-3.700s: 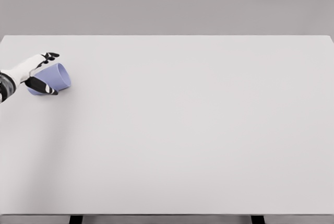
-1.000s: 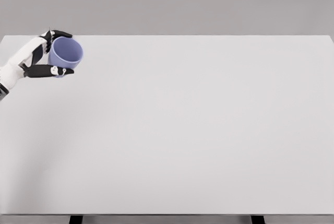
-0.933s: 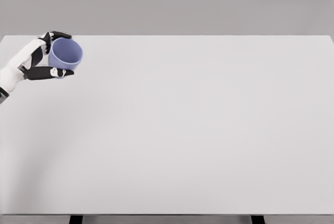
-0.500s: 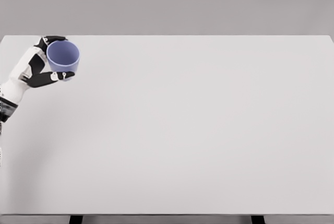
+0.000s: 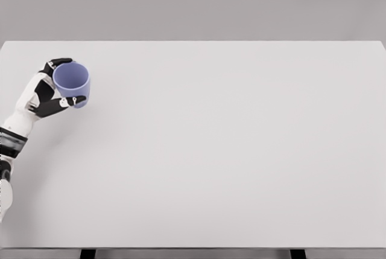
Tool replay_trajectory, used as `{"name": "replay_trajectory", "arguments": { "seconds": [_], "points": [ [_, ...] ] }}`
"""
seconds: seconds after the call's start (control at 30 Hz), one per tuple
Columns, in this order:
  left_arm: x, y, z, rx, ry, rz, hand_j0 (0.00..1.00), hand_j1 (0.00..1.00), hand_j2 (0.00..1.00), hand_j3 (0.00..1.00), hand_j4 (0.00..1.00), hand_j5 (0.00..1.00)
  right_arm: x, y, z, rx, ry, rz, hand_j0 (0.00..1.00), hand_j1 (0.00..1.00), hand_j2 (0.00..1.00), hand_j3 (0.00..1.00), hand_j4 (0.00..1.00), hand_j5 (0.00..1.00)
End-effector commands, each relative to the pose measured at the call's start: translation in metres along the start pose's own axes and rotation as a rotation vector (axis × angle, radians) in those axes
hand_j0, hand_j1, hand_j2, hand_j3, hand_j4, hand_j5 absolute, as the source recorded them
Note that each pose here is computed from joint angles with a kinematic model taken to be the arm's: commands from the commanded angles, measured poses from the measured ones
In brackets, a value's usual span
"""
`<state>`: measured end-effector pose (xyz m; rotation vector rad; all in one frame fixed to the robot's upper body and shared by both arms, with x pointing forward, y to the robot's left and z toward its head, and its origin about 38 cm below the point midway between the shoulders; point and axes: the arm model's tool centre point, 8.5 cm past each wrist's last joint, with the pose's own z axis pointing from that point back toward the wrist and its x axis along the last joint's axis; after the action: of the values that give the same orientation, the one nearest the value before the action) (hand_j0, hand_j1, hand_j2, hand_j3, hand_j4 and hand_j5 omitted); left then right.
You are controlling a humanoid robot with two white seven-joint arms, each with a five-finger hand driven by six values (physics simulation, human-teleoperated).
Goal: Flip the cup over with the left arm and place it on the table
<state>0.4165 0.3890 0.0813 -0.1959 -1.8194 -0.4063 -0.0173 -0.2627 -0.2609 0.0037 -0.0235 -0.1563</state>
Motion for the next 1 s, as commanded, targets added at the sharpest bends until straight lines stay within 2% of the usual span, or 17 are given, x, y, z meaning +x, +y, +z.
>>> {"name": "replay_trajectory", "arguments": {
  "seconds": [0.0, 0.07, 0.27, 0.53, 0.57, 0.73, 0.97],
  "points": [
    [-0.0125, -0.0053, 0.0039, 0.02, 0.024, 0.037, 0.52, 0.52, 0.52, 0.52, 0.52, 0.52, 0.0, 0.0, 0.0, 0.0, 0.0, 0.0, 1.0, 1.0, 1.0, 1.0, 1.0, 1.0],
    [-0.0196, -0.006, 0.006, 0.029, 0.043, 0.048, 0.52, 0.52, 0.52, 0.52, 0.52, 0.52, 0.0, 0.0, 0.0, 0.0, 0.0, 0.0, 1.0, 1.0, 1.0, 1.0, 1.0, 1.0],
    [-0.0185, -0.0059, 0.0054, 0.057, 0.016, 0.075, 0.52, 0.52, 0.52, 0.52, 0.52, 0.52, 0.001, 0.0002, 0.0, 0.0, -0.001, 0.0, 1.0, 1.0, 1.0, 1.0, 1.0, 1.0],
    [-0.0177, -0.0061, 0.0047, 0.059, 0.011, 0.077, 0.54, 0.54, 0.54, 0.54, 0.54, 0.54, 0.0, 0.0, 0.0, 0.0, 0.0, 0.0, 1.0, 1.0, 1.0, 1.0, 1.0, 1.0],
    [-0.0177, -0.0064, 0.005, 0.058, 0.011, 0.077, 0.55, 0.55, 0.55, 0.55, 0.55, 0.55, 0.001, 0.0002, 0.0, 0.0, -0.002, 0.0, 1.0, 1.0, 1.0, 1.0, 1.0, 1.0],
    [-0.0172, -0.007, 0.0043, 0.055, 0.01, 0.075, 0.78, 0.78, 0.78, 0.78, 0.78, 0.78, 0.0, 0.0, 0.0, 0.0, 0.0, 0.0, 1.0, 1.0, 1.0, 1.0, 1.0, 1.0],
    [-0.0168, -0.0073, 0.0044, 0.054, 0.009, 0.075, 0.86, 0.86, 0.86, 0.86, 0.86, 0.86, 0.0, 0.0, 0.0, 0.0, 0.0, 0.0, 1.0, 1.0, 1.0, 1.0, 1.0, 1.0]
  ]
}}
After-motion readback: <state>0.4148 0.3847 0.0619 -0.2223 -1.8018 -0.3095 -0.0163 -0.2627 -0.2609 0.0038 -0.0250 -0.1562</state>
